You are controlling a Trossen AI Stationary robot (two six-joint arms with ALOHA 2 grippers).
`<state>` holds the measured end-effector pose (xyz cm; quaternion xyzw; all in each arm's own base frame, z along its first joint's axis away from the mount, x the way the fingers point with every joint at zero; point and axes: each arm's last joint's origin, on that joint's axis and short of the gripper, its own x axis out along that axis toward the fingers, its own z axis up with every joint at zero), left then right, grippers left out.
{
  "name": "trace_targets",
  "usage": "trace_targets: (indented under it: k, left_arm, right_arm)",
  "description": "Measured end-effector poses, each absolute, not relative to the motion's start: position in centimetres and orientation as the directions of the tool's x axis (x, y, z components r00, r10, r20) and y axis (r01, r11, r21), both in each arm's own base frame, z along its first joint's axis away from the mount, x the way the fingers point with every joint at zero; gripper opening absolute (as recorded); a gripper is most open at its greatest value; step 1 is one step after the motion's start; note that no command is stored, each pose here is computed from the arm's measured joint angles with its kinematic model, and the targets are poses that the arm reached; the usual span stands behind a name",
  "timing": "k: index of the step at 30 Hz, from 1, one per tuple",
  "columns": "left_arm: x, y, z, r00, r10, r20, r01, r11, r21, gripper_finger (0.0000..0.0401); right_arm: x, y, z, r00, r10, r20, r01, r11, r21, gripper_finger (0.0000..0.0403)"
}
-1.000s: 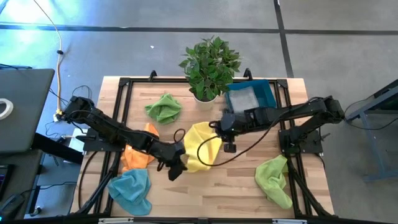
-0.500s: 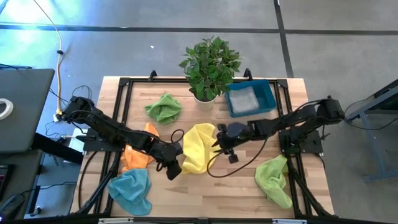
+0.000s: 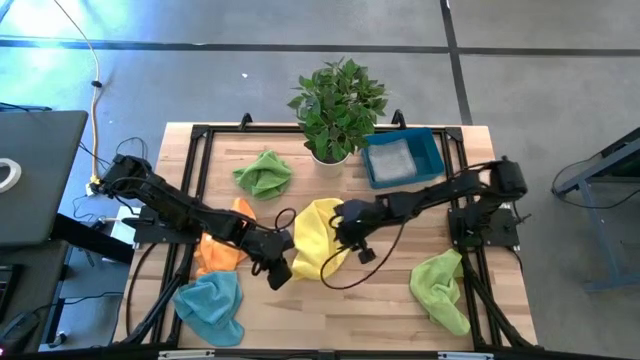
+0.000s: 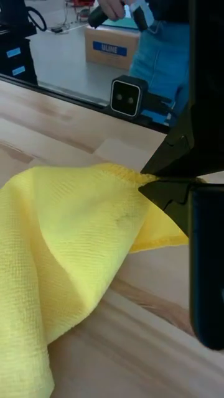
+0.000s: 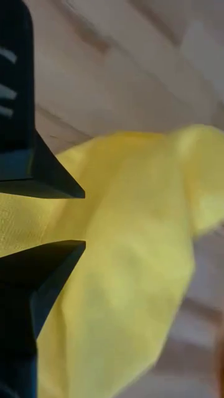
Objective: Sort microfiber towel by color & place in baskets
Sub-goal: Fold the yellow towel
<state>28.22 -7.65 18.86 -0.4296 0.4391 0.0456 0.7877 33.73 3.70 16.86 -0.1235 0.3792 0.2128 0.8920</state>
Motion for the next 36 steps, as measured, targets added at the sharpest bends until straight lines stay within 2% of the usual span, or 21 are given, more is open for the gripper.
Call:
trace_targets:
  k: [5, 9, 16, 22, 31, 36]
  left_arm:
    - [28.1, -7.9, 18.9, 0.607, -0.312, -0.731, -0.444, 0.63, -0.637, 0.0]
    - [28.0, -8.3, 18.9, 0.603, -0.318, -0.732, -0.437, 0.635, -0.637, 0.0]
    - [28.0, -8.4, 18.8, 0.6, -0.321, -0.732, -0.438, 0.634, -0.637, 0.0]
    - [28.0, -8.3, 18.8, 0.6, -0.317, -0.735, -0.436, 0.64, -0.632, 0.0]
    - [28.0, -8.3, 18.8, 0.598, -0.317, -0.736, -0.426, 0.652, -0.627, 0.0]
    - [27.8, -8.8, 18.8, 0.593, -0.327, -0.736, -0.416, 0.658, -0.628, 0.0]
  right_arm:
    - [35.6, 4.2, 16.9, 0.421, 0.366, -0.83, -0.68, 0.733, -0.021, 0.0105]
    - [37.2, 4.4, 16.2, 0.32, 0.38, -0.868, -0.762, 0.647, 0.002, 0.0093]
    - [39.7, 4.7, 15.7, 0.29, 0.377, -0.88, -0.785, 0.62, 0.006, 0.0087]
    - [39.7, 5.2, 15.5, 0.264, 0.381, -0.886, -0.851, 0.524, -0.029, 0.0087]
    - [38.8, 4.9, 15.1, 0.184, 0.349, -0.919, -0.839, 0.543, 0.038, 0.0087]
    - [37.6, 4.6, 14.9, 0.07, 0.307, -0.949, -0.811, 0.572, 0.125, 0.0087]
